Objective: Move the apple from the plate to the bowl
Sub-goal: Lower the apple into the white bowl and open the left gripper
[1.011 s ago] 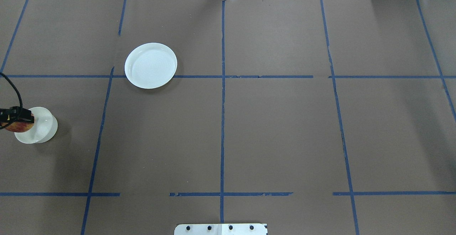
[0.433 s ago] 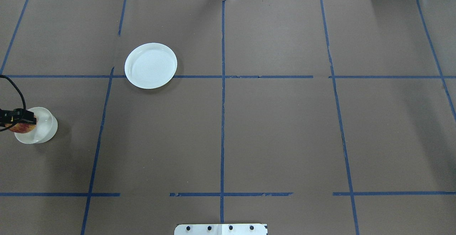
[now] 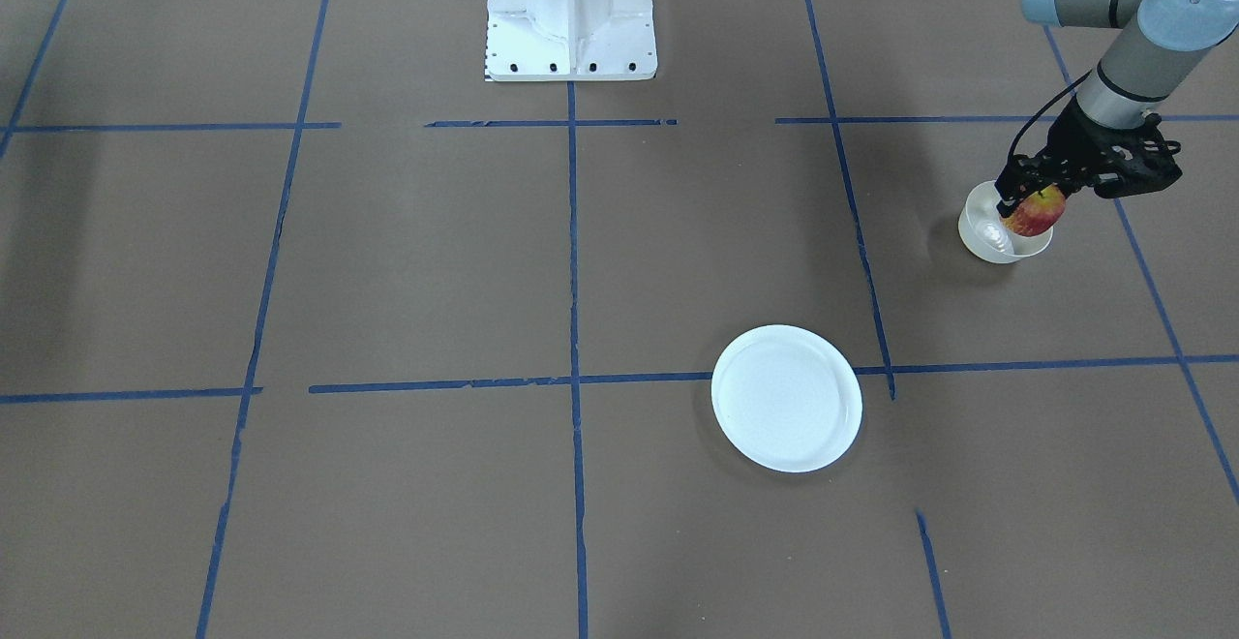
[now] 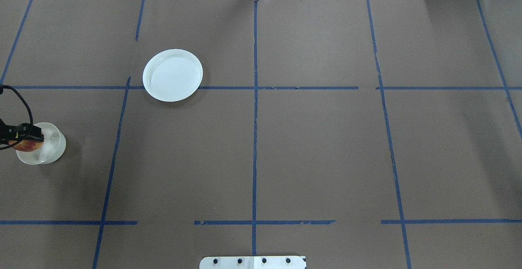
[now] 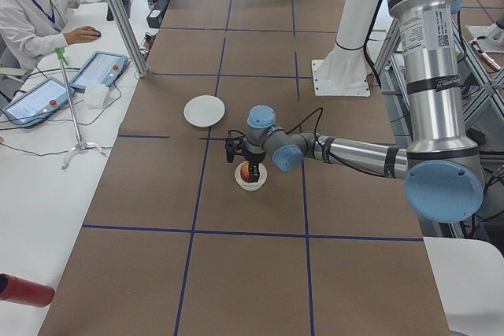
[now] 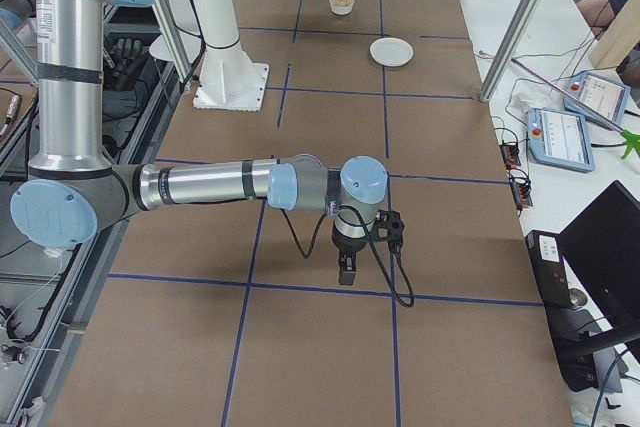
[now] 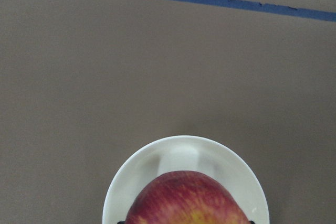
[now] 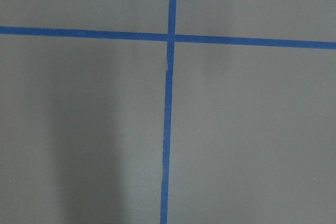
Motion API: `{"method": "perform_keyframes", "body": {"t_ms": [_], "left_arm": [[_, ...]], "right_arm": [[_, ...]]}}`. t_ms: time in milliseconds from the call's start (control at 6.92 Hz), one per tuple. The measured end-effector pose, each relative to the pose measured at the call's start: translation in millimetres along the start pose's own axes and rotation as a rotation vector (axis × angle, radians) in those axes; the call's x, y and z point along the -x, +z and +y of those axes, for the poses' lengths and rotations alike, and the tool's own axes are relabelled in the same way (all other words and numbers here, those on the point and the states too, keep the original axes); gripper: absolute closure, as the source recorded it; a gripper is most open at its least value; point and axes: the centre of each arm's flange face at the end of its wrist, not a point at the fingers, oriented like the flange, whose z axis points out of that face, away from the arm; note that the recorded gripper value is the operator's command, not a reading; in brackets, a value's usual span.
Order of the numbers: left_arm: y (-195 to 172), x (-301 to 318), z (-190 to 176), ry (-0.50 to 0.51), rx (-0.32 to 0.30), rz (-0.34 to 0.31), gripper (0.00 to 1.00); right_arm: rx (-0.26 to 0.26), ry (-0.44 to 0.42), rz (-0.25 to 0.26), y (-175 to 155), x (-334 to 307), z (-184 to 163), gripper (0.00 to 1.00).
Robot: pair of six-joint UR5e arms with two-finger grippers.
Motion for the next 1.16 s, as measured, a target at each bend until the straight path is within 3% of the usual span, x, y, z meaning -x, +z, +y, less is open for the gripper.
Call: {"method": "perform_keyframes", "body": {"t_ms": [578,722,867,1011,1156], "left_arm": [[9,-12,-10,0.005,0.0,0.004,1.0],[13,-9,-11,0.0,0.004,-0.003,0.85],[17,-6,-12,-0.004,0.009,-0.009,0.33],[19,-5,-12,-0.005,0.01,-0.011,0.06],[19,-7,-14,-0.003,0.009,-0.008,0.0]], "right_arm": [[0.0,0.0,0.0,0,0,0,0.0],[0.0,0.0,0.0,0,0,0,0.0],[0.0,0.0,0.0,0,0,0,0.0],[0.0,0.0,0.0,0,0,0,0.0],[0.0,0.0,0.0,0,0,0,0.0]]}}
